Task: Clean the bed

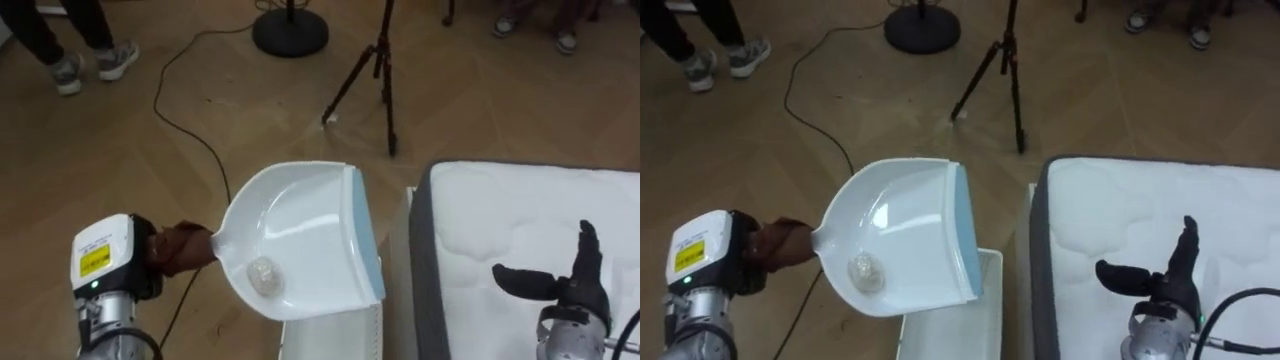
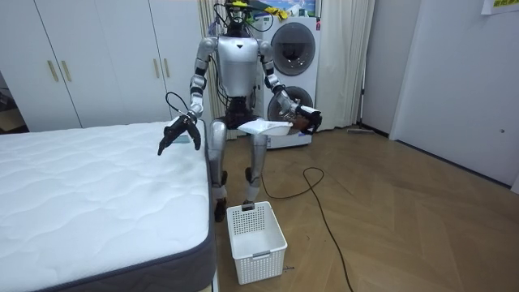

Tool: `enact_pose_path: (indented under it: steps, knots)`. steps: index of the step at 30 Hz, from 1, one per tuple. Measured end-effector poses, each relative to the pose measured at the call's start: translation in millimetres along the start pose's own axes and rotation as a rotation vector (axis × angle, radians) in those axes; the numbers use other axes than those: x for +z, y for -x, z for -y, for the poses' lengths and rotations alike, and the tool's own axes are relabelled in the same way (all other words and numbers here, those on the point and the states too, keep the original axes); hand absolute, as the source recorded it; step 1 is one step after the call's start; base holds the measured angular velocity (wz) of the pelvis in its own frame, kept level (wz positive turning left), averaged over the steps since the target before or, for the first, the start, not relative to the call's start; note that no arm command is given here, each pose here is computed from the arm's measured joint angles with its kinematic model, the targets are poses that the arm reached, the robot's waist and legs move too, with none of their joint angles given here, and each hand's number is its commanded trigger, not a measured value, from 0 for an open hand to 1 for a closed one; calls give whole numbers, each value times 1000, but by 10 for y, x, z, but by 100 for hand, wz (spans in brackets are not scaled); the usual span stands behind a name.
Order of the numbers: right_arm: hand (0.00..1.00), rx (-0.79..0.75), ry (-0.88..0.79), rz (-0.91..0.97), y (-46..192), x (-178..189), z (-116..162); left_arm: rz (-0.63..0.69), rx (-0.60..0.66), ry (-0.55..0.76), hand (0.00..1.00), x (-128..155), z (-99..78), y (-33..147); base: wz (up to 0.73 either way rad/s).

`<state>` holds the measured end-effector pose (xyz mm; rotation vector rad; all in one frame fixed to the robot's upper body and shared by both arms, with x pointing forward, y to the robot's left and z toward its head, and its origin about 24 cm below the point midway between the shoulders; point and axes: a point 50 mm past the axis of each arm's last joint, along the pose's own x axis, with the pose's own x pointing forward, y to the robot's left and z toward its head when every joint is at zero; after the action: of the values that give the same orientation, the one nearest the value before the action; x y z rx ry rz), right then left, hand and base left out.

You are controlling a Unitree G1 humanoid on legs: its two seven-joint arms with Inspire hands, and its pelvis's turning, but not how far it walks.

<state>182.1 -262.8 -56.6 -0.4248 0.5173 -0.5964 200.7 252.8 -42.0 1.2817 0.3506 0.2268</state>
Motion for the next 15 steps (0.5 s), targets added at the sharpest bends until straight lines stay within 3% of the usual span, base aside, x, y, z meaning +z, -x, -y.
enact_pose_path:
  steps: [6,15]
  knots:
    - [0,0,9,11,-18,14,33,-1,13,2,100,-30,-61,-48,32]
    - [0,72,-18,65,-112,191,-28,-18,38,-4,100,-18,-117,-214,2]
